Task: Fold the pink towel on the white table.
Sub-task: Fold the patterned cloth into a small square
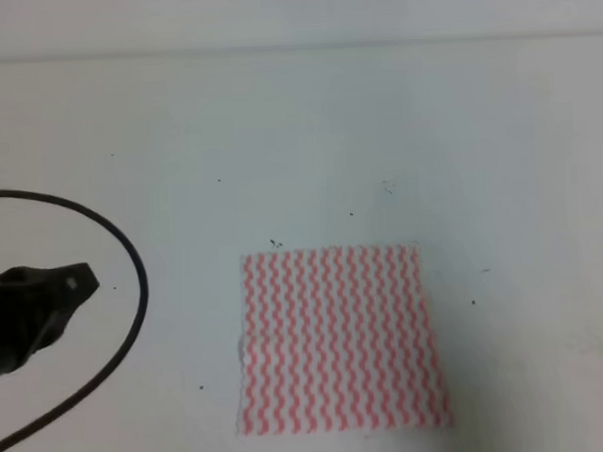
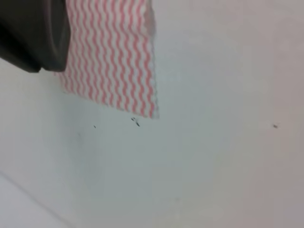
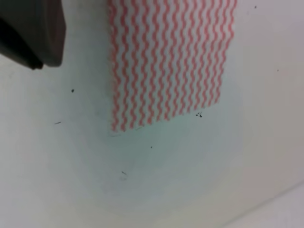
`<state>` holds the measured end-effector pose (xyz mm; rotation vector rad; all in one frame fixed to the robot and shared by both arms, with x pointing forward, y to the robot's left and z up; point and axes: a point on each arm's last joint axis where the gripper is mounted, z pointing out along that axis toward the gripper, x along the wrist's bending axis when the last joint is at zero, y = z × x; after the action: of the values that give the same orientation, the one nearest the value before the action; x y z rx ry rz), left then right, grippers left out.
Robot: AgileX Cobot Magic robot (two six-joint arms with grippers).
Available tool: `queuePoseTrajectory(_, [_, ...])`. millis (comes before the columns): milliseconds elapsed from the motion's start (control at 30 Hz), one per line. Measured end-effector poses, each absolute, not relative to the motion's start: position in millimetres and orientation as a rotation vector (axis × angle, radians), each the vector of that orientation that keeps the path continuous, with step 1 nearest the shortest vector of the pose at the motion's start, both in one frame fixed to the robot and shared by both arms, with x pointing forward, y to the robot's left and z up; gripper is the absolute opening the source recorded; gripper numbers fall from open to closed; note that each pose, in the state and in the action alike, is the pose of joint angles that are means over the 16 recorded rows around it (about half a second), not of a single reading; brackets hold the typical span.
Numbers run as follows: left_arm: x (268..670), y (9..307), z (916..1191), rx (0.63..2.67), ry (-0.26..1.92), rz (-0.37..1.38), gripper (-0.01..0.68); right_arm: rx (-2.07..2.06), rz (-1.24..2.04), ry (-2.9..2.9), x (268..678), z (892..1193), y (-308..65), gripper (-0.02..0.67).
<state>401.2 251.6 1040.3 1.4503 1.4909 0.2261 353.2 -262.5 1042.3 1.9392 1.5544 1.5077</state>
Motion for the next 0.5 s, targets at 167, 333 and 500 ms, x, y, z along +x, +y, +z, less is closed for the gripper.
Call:
queuePoseTrajectory(167, [415,243,1035,1.492,1.424,0.137,-0.003,1.967,1.486,1.602,357,1043,-261,-0.018])
queuePoseTrajectory(333, [422,236,1029,1.519,1.358,0.082,-0.003,2.020,1.481,1.661,363,1040,-256,-0.018])
queuePoseTrajectory(500, [424,227,1026,1.552,1.306,0.053,-0.003,2.073,1.501,1.756,374,1036,-246,-0.018])
